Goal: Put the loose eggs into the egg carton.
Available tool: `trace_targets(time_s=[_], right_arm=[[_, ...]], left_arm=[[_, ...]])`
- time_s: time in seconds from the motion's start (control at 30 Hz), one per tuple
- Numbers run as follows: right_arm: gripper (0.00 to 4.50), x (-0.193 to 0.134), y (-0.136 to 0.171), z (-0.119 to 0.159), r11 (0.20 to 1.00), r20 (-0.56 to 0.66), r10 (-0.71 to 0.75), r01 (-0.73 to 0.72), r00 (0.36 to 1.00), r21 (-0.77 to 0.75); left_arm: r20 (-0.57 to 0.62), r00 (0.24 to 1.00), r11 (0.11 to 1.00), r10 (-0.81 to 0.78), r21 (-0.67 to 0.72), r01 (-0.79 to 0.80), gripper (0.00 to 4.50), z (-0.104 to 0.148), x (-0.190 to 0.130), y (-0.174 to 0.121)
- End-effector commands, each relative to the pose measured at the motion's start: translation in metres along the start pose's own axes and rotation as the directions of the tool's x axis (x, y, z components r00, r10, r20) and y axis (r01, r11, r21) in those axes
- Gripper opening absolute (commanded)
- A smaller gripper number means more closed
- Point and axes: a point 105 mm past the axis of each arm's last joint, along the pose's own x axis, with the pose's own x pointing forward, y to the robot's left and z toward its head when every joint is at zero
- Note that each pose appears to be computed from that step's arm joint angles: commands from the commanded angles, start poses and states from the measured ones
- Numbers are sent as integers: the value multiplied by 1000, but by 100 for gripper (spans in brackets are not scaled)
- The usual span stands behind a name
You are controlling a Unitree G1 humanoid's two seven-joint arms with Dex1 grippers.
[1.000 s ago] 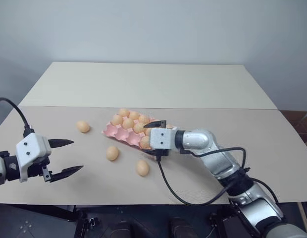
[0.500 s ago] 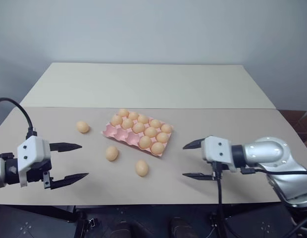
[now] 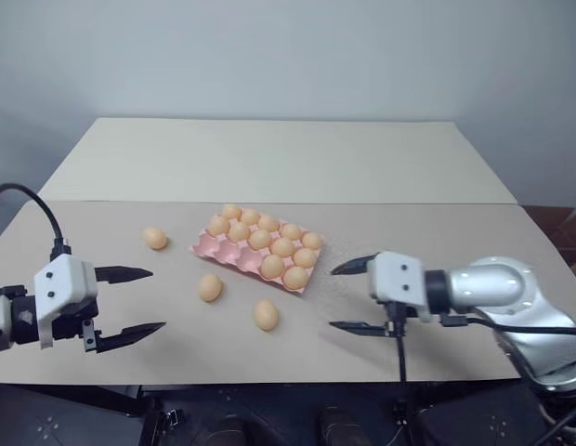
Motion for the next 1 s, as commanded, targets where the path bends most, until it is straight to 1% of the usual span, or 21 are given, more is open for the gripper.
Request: trace_targets(time_s=[0.03,0.2,0.3,0.43,0.67,0.83,0.93,1.0], right_arm=[[449,19,-2,12,999,27,-5,6,1000,-39],[449,53,-6,10,999,20,32,-31,999,-33],[449,69,-2,10,997,22,77,-76,997,-30],[449,89,2,12,995,33,98,-98,995,-19],[449,107,3,9,995,21,101,-100,995,-25],[449,116,2,2,995,-13,94,-94,996,-34],[449,117,5,-1,992,-26,120,-121,992,-31],[412,116,6,1,990,-21,134,-134,991,-30]], left_arm=[[6,1000,1000,7,29,-7,450,4,1,1],[-1,1000,999,-15,34,15,450,4,3,1],[-5,1000,999,-16,33,16,450,4,2,0],[-11,1000,1000,-8,26,8,450,2,2,-1],[-13,1000,1000,2,22,-2,450,2,0,-3],[-16,1000,1000,9,21,-9,450,1,1,-4],[-22,1000,1000,17,19,-16,450,1,0,-4],[-27,999,1000,22,20,-21,450,0,-1,-3]])
